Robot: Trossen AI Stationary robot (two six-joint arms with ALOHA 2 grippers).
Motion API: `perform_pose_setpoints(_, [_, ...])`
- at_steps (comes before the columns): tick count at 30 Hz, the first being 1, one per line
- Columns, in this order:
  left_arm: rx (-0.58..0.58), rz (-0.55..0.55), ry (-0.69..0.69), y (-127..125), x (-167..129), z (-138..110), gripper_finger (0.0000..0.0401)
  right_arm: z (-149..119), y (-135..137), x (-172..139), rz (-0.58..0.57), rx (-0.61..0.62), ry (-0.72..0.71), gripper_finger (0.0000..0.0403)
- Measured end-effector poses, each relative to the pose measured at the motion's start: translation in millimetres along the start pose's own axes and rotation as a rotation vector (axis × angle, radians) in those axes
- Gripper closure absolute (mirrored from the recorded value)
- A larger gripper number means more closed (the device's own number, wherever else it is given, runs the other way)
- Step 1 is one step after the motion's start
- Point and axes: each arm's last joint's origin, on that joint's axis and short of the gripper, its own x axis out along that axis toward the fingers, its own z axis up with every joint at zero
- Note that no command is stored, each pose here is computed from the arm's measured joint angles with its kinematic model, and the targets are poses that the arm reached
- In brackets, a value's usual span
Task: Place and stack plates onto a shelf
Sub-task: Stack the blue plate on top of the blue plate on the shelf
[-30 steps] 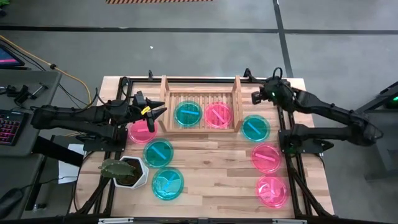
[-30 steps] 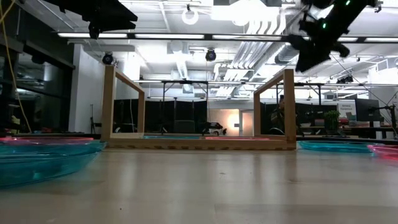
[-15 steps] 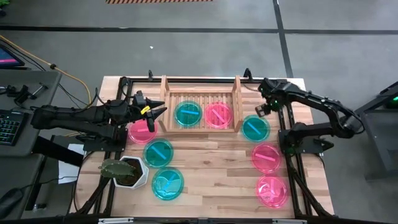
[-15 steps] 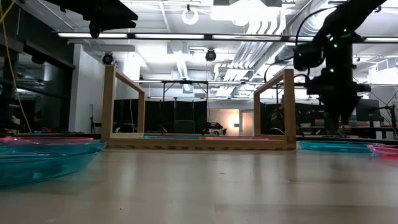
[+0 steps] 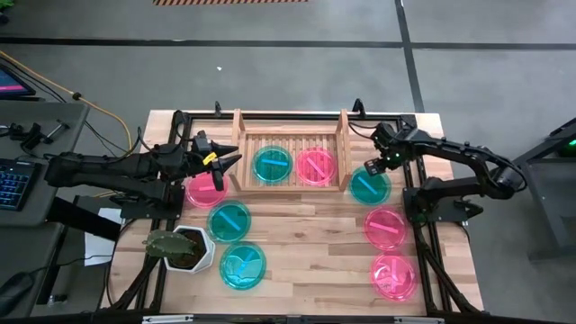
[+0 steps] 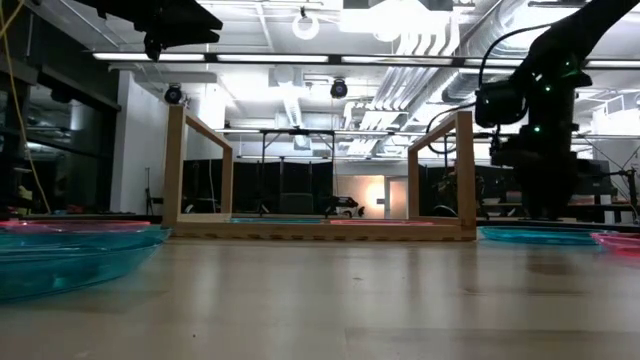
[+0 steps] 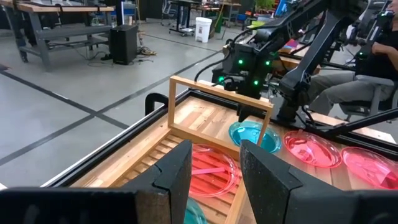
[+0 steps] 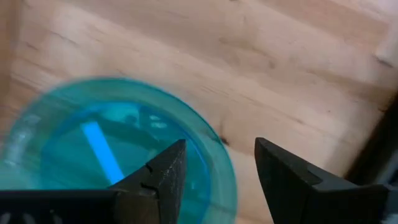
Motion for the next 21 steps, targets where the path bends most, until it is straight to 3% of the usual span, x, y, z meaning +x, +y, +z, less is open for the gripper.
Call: perform_pose_setpoints(21, [0.0, 0.0, 0.001, 0.0, 0.0, -0.1, 0.0274, -13.8, 3.9, 18.7, 0.016, 0.044, -0.01, 0.0232])
